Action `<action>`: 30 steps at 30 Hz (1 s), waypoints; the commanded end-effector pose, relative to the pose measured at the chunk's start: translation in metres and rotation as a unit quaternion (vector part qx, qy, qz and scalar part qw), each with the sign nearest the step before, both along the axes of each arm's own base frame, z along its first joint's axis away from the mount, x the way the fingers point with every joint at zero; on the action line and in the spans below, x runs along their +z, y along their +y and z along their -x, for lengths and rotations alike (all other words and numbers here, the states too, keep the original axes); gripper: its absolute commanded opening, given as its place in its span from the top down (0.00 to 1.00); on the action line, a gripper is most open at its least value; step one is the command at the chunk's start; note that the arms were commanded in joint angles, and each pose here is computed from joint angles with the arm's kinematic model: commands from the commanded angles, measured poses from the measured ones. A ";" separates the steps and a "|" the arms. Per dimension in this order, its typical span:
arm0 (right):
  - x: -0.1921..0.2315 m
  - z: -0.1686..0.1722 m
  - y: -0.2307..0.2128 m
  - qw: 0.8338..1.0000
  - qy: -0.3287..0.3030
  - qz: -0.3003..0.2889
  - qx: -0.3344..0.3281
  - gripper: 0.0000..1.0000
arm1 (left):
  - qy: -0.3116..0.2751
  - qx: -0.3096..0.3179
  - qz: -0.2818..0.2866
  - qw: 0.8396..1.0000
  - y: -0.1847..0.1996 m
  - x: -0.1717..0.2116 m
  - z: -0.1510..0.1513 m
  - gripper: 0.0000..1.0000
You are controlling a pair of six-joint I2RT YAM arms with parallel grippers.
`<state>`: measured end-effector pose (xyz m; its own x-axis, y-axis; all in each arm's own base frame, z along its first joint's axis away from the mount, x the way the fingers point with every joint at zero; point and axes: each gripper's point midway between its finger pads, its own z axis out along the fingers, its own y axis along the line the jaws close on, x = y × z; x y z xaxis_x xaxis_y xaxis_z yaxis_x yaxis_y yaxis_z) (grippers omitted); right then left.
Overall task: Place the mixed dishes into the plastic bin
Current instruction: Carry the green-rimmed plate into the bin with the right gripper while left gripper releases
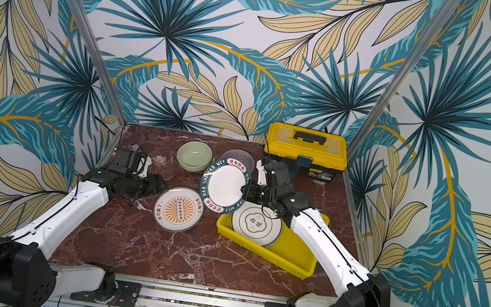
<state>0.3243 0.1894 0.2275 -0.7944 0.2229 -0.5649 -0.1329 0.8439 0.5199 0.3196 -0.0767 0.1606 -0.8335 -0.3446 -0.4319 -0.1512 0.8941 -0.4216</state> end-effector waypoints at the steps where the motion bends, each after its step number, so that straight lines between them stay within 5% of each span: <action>1: -0.015 0.013 -0.043 0.997 0.017 0.047 -0.056 1.00 | -0.019 -0.011 -0.005 1.000 0.000 0.007 -0.006 0.30; 8: -0.023 0.047 -0.089 0.991 0.032 0.062 -0.112 1.00 | -0.011 -0.008 -0.005 1.000 0.000 0.000 -0.012 0.30; 18: -0.067 0.063 -0.094 0.989 0.071 0.039 -0.127 1.00 | -0.005 -0.015 0.010 1.000 -0.007 -0.004 -0.017 0.32; 24: -0.088 0.056 -0.084 0.990 0.083 -0.004 -0.116 1.00 | -0.020 -0.089 0.031 0.995 -0.037 0.004 -0.011 0.37; 30: -0.104 0.051 -0.080 0.989 0.096 -0.027 -0.110 1.00 | -0.037 -0.215 0.066 0.974 -0.122 0.016 0.001 0.38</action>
<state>0.2653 0.0986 0.1221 -0.8174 0.4205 -0.3937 0.1953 0.8453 0.4974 0.3173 -0.1586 0.1583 -0.9013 -0.1093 -0.4193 0.1222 0.8642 -0.4881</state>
